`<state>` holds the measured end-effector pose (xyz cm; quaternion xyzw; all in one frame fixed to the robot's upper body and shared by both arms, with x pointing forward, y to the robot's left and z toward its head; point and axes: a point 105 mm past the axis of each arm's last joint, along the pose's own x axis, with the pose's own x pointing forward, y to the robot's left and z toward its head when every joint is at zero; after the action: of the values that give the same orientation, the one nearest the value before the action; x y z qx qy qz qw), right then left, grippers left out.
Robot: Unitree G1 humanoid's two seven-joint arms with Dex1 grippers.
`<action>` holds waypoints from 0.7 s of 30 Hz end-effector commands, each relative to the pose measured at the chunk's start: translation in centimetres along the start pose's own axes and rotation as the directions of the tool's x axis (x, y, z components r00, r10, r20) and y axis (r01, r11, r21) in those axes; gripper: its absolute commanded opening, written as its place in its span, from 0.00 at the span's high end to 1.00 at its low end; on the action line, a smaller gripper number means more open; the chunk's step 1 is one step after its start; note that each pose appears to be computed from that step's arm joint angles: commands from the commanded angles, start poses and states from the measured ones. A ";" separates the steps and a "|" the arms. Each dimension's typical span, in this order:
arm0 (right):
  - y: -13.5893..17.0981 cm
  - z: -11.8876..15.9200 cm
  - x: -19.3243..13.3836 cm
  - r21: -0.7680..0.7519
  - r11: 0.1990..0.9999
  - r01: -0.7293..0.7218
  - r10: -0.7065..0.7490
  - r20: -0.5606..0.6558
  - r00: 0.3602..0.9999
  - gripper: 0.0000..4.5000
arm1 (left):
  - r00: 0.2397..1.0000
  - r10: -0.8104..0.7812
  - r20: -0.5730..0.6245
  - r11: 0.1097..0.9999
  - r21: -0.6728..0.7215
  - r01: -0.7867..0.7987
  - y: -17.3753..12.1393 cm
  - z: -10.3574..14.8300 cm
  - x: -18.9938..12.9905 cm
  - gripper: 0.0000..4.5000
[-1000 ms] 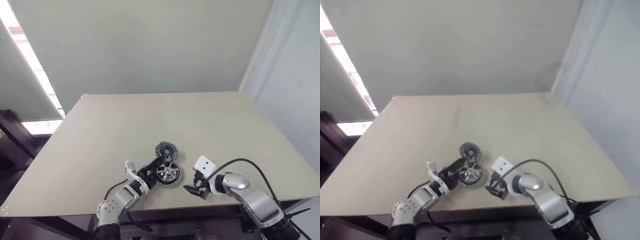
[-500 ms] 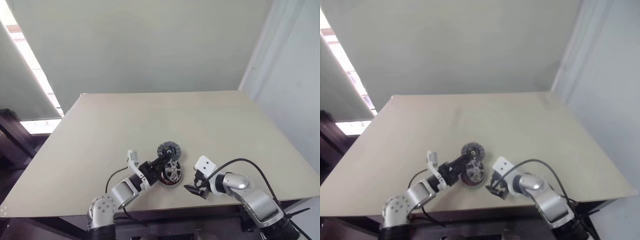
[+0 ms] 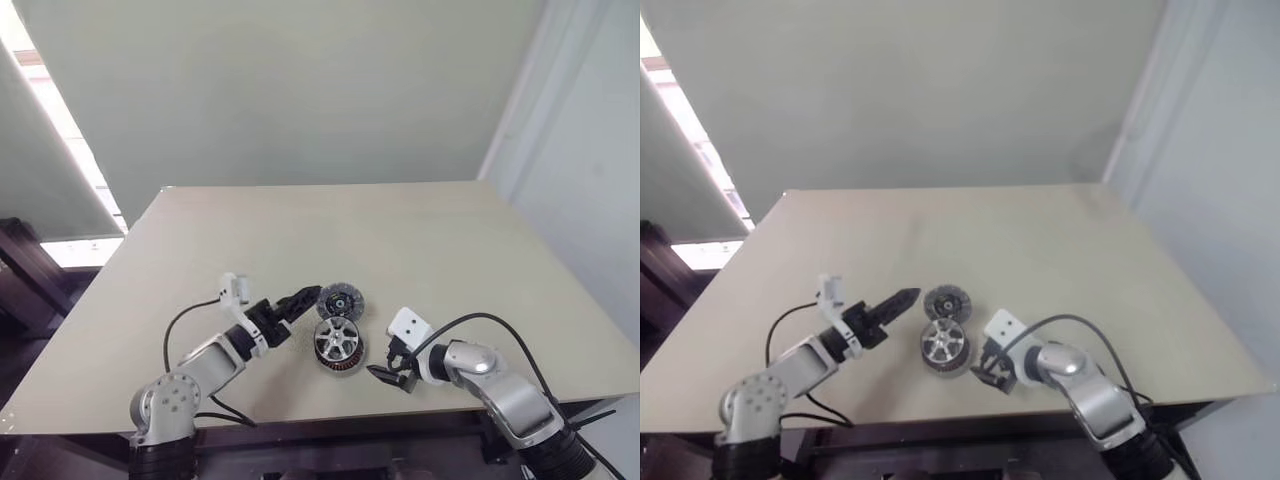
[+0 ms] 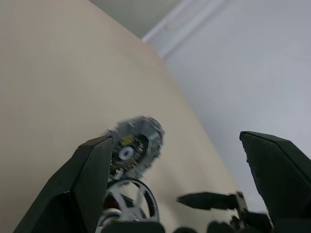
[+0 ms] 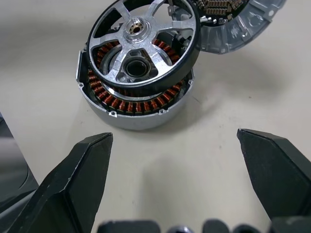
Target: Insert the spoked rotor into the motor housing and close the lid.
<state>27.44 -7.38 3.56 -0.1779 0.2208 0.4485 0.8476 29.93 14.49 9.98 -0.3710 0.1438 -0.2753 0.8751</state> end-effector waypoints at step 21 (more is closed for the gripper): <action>1.0 3.1 -0.2 -0.098 0.994 -0.046 0.057 0.115 0.992 0.00 | 0.994 0.081 -0.074 0.994 -0.068 -0.086 2.7 -3.2 -1.8 0.01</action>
<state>26.81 -5.88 4.54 -0.1753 0.1889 0.4835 0.8365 28.03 16.39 5.64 -0.3760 0.1980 -0.2266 0.8764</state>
